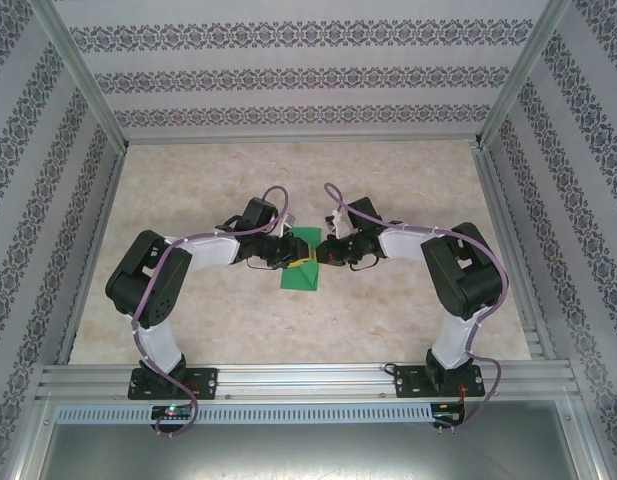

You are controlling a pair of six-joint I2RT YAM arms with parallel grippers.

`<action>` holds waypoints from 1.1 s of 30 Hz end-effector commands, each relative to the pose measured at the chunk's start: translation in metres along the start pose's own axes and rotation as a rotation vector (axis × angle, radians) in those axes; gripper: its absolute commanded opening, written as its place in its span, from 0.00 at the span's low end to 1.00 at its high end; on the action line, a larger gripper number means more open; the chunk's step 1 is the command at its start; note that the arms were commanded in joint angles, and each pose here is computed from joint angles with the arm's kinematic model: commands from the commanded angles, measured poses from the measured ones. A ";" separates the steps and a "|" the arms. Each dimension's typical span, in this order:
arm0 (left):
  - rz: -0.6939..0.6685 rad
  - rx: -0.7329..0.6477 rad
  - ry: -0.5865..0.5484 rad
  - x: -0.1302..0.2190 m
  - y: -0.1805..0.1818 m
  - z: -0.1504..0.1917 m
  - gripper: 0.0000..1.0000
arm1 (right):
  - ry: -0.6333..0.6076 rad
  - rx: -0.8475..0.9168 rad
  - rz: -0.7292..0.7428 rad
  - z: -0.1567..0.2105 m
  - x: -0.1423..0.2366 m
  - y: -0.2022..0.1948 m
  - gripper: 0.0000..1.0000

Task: Fold a paper plane with a square sheet of paper (pick it up from the middle)
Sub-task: Fold the triangle a second time at the center of the table.

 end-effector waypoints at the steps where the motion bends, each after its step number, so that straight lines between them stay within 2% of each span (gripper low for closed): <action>1: 0.010 -0.012 -0.014 -0.001 -0.002 -0.007 0.25 | 0.028 0.049 -0.015 -0.004 0.001 0.000 0.01; 12: -0.032 0.017 -0.032 -0.006 0.001 -0.008 0.24 | 0.071 0.077 -0.016 -0.015 0.000 -0.001 0.01; 33: -0.068 0.045 -0.020 -0.018 0.012 -0.014 0.14 | 0.097 0.053 -0.001 -0.018 -0.006 -0.012 0.02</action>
Point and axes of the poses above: each hand's point on the last joint's axis, 136 mm out from that joint toward the fingers, its own x axis back along the fingers, its own y axis along the line the jaws close on, z = x × y, the point moved 8 cm from there along x, back along the fingers, and after that the axes turned 8 degrees about x, right-handed, at the moved point
